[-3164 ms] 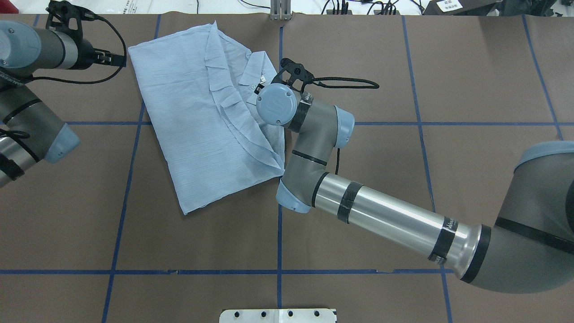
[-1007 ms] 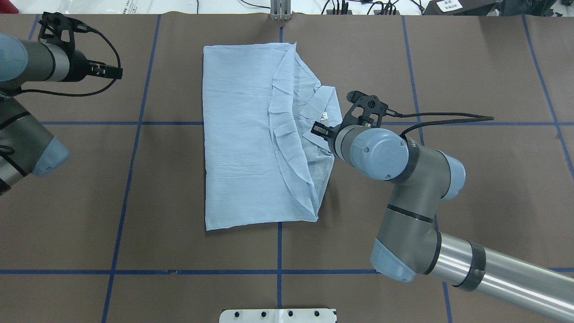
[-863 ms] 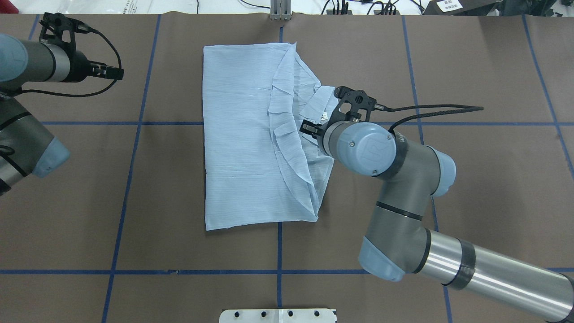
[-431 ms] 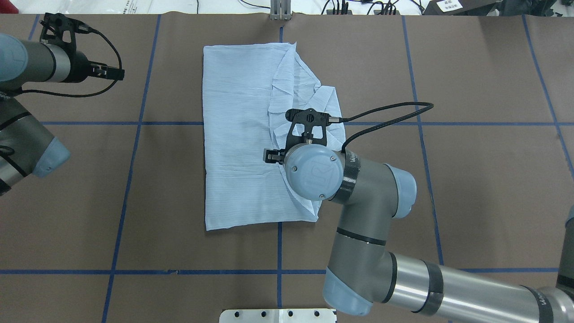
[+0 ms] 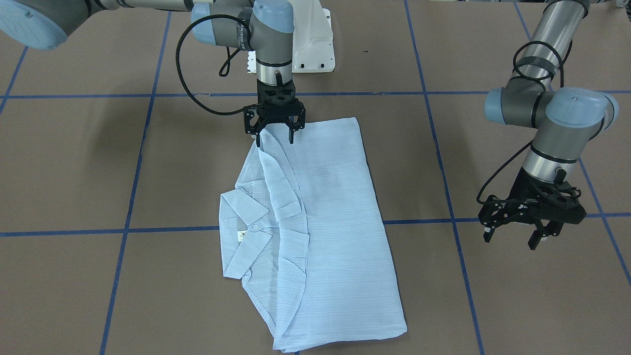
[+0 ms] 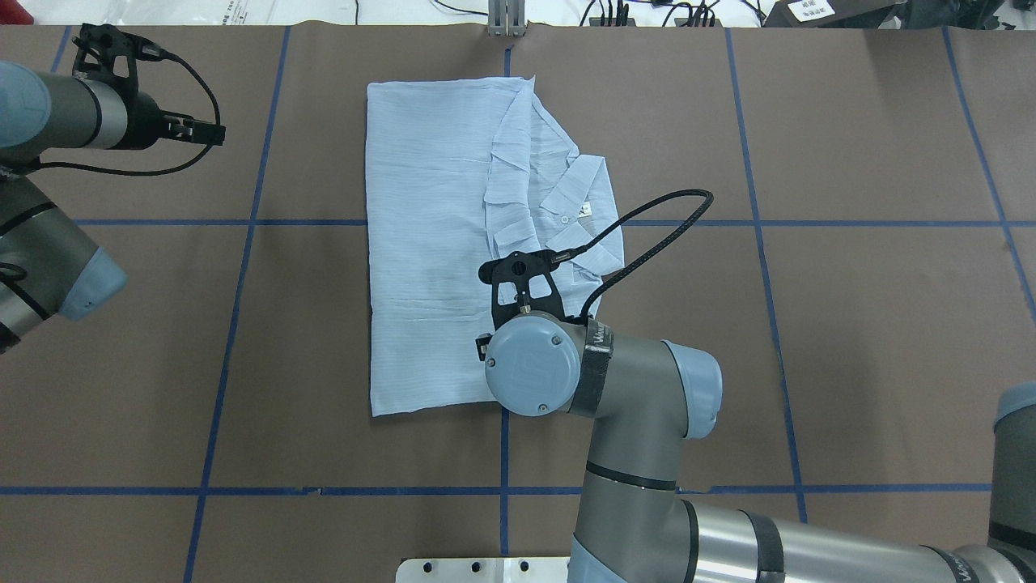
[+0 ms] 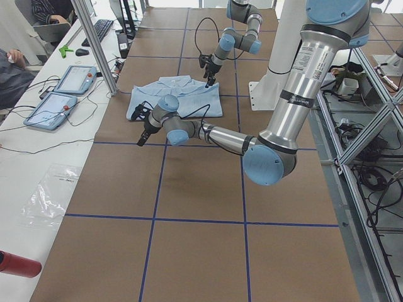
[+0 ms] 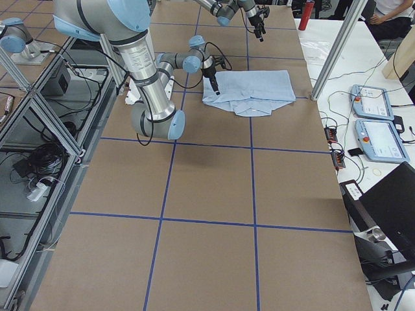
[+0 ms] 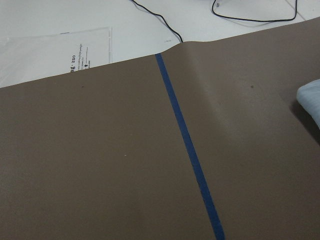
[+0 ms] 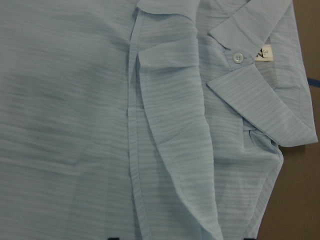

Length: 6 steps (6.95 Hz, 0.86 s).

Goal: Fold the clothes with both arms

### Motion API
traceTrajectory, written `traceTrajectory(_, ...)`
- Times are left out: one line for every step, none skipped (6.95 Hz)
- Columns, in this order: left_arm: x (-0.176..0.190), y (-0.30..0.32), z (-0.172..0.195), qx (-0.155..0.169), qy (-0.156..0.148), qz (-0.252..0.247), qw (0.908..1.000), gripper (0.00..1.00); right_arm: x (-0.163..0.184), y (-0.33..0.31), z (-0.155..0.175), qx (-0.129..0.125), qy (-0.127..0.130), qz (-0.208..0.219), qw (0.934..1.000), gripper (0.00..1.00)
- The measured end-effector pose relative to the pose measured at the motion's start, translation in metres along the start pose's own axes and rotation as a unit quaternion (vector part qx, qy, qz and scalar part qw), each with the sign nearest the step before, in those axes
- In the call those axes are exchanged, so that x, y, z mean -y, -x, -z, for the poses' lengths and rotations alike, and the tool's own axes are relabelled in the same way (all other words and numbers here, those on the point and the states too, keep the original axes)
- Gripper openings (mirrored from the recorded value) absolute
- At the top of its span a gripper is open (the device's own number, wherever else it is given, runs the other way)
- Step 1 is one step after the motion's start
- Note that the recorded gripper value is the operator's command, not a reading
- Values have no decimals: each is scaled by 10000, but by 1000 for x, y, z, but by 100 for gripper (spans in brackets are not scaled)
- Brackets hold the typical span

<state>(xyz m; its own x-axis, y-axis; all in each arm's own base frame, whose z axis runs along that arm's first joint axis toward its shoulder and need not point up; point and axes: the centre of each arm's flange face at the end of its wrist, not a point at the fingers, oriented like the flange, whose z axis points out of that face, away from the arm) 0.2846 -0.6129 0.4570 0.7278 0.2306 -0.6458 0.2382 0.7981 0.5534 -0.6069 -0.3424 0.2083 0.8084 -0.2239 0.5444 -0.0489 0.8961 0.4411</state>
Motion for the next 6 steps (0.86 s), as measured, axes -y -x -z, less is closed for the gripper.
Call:
traceTrajectory(0,0,0,2,-2,0,10000,100,-12,3,-6,-70,24,491,9988,49)
traceTrajectory(0,0,0,3,-3,0,10000,100,-18,6,-9,-103,43,861,9962,46)
traceTrajectory(0,0,0,4,-4,0,10000,100,-22,8,-11,-108,59,1069,9942,19)
traceTrajectory(0,0,0,4,-4,0,10000,100,-23,9,-11,-110,67,1152,9933,0)
traceTrajectory(0,0,0,4,-4,0,10000,100,-24,10,-12,-114,65,1176,9930,0)
traceTrajectory(0,0,0,4,-4,0,10000,100,-24,10,-11,-114,61,1171,9930,0)
